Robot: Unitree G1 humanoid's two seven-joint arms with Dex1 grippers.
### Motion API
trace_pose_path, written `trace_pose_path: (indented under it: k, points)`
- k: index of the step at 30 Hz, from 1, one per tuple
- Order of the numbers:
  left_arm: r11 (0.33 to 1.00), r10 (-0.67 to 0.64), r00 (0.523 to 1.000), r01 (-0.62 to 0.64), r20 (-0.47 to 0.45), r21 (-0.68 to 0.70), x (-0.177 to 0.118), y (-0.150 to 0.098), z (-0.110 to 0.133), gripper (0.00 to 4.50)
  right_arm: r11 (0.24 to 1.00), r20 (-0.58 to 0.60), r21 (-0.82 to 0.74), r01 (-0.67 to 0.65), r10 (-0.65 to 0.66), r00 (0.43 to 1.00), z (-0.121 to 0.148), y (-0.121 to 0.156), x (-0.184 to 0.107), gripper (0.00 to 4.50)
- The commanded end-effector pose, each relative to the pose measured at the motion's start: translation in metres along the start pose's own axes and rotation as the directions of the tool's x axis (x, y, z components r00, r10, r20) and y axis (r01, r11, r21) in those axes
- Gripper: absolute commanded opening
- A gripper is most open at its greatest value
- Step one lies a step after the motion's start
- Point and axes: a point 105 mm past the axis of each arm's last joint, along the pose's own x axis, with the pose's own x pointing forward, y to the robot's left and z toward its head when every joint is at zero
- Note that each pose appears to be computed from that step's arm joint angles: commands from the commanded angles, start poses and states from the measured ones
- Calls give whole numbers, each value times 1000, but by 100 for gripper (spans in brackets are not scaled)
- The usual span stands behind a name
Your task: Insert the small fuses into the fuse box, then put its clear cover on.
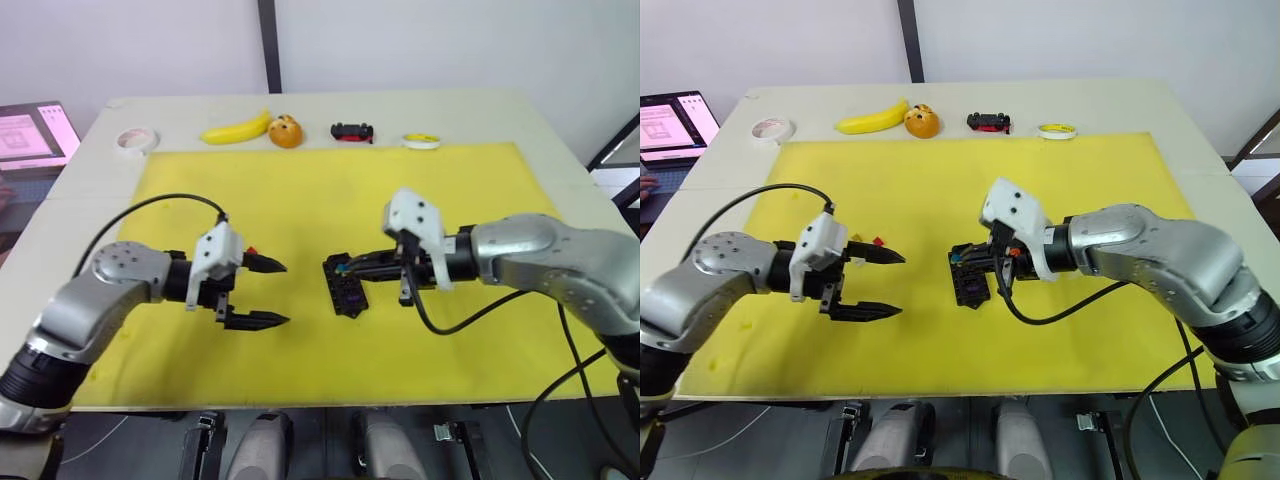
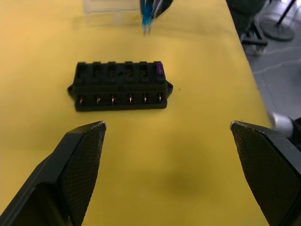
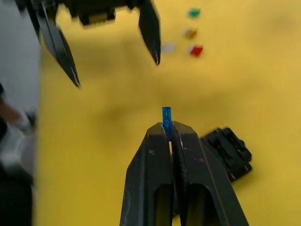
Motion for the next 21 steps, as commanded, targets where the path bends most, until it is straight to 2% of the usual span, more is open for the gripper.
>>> trace_pose_path:
  k: [1,7,21]
  points:
    - [997,3,1000,-4,4,78,8,-1,7,444,986,-24,-166,-36,32,999,4,0,-1,0]
    - [995,-6,1000,6,0,104,21,-4,6,444,960,-87,-276,-57,34,996,-6,-8,2,0]
    - [991,4,1000,-5,12,137,32,-3,6,444,932,-155,-343,-114,63,986,-21,-13,7,0]
